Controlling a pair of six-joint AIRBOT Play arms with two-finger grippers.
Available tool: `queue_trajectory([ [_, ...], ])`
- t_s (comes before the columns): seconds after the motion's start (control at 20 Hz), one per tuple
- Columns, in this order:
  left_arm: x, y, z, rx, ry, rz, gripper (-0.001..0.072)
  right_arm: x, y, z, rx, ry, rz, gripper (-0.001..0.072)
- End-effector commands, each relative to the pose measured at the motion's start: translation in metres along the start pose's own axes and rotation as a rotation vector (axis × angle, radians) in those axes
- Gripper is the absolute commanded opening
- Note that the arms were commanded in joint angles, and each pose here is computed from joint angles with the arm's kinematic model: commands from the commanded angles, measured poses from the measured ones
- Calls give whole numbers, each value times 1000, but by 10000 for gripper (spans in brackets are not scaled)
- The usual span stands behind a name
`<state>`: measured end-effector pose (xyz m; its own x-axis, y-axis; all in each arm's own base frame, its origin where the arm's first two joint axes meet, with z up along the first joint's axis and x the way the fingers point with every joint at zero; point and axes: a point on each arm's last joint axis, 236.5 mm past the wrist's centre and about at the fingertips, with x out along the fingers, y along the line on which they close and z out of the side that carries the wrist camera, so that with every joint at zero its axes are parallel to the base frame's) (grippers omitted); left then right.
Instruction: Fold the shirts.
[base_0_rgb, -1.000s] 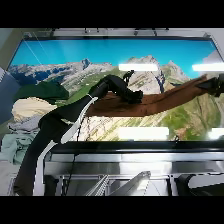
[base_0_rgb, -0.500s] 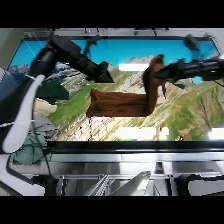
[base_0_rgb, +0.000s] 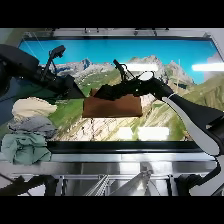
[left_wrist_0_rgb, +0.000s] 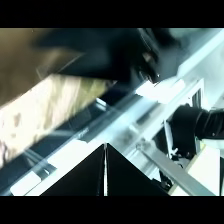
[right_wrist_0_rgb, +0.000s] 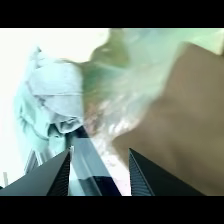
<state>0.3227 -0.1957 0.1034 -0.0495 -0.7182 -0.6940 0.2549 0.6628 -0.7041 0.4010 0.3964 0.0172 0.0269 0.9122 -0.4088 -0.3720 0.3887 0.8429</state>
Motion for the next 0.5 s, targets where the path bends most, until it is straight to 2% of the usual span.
queue_trajectory([
  [0.0,-4,8,-33,-21,0,0,20,-39,-6,10,31,2,33,393],
  [0.15,-9,17,-50,-56,-54,12,20,-132,-17,26,88,-30,20,391],
  [0.25,-12,24,-64,-85,-80,18,21,-195,-43,19,141,-46,-99,382],
  [0.35,-15,30,-78,-114,-109,24,20,-249,-86,-5,215,-77,-290,381],
  [0.4,-16,32,-83,-125,-130,29,21,-269,-110,-20,266,-88,-381,421],
  [0.45,-18,36,-87,-137,-158,37,21,-280,-132,-35,313,-102,-444,636],
])
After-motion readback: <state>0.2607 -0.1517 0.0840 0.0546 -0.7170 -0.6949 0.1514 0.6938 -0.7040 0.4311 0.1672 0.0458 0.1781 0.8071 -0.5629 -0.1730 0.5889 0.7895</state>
